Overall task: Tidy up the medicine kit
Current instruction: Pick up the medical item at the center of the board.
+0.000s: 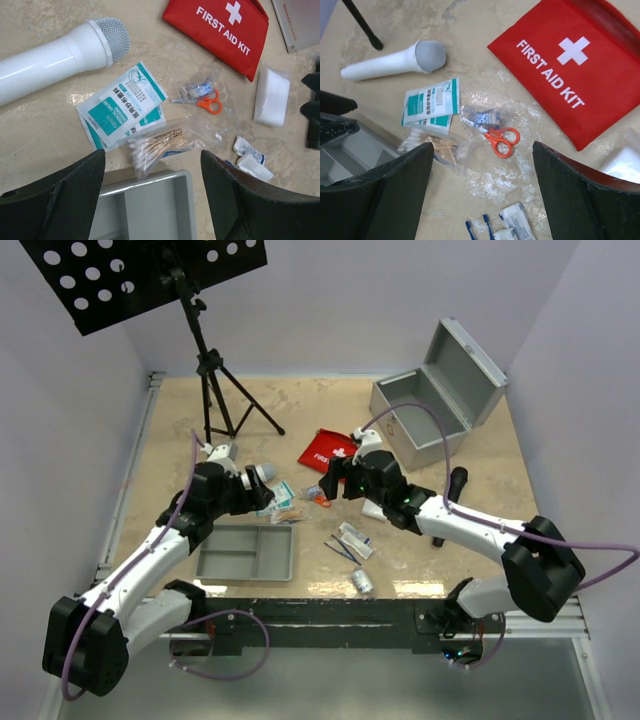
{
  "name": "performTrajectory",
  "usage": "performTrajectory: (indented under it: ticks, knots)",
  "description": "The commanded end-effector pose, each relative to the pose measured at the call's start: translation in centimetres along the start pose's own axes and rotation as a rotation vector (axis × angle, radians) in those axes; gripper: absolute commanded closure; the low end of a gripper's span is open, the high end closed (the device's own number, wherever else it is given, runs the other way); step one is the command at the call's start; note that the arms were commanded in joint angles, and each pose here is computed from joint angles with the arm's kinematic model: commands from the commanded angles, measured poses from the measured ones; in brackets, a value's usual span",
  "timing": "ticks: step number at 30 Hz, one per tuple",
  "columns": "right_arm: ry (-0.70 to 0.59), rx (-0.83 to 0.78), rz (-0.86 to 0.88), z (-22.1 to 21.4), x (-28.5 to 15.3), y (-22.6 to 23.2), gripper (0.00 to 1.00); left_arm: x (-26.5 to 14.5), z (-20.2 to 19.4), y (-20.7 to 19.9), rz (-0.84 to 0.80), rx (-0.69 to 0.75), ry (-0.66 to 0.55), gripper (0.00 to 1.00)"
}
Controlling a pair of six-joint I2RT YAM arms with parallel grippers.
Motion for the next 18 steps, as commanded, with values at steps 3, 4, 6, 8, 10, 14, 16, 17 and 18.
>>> performTrajectory:
  ticks: [3,4,6,8,10,14,16,17,18]
  knots:
    - [-0.056,0.015,-0.168,1.4,0.6,0.3,0.15,0.0,0.8,-0.5,0.000,-0.046,-0.060,0.19]
    - [-0.054,0.030,-0.217,1.3,0.6,0.0,0.14,0.0,0.8,-0.5,0.002,-0.049,-0.060,0.19]
    - [-0.049,0.069,-0.315,0.9,0.6,-0.8,0.11,0.0,0.7,-0.4,0.001,-0.050,-0.061,0.19]
    - [-0.040,0.117,-0.398,0.6,0.3,-1.7,0.04,0.0,0.7,-0.4,0.004,-0.055,-0.067,0.19]
    - [-0.035,0.184,-0.477,0.5,-0.2,-3.0,0.02,0.0,0.7,-0.3,0.004,-0.060,-0.078,0.19]
    - [-0.010,0.224,-0.475,0.3,-0.7,-4.2,0.02,0.1,0.7,-0.3,0.009,-0.072,-0.092,0.19]
    - [0.020,0.225,-0.496,-0.2,-0.5,-4.8,0.02,0.0,0.8,-0.3,0.018,-0.076,-0.097,0.19]
    - [0.034,0.226,-0.503,-0.5,-0.4,-5.0,0.02,0.0,0.9,-0.3,0.020,-0.076,-0.099,0.19]
    - [0.042,0.229,-0.510,-0.7,-0.3,-5.2,0.01,-0.1,1.0,-0.4,0.019,-0.075,-0.101,0.19]
Point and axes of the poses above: each gripper's point midway between its finger pads, its own x axis out along the fingers, its own y axis along the line the jaws close on, z = x × y, the point moved 10 cm from there along -x, back along the fingers, and after that the axes turned 4 degrees about -x, right-handed, at the moved point
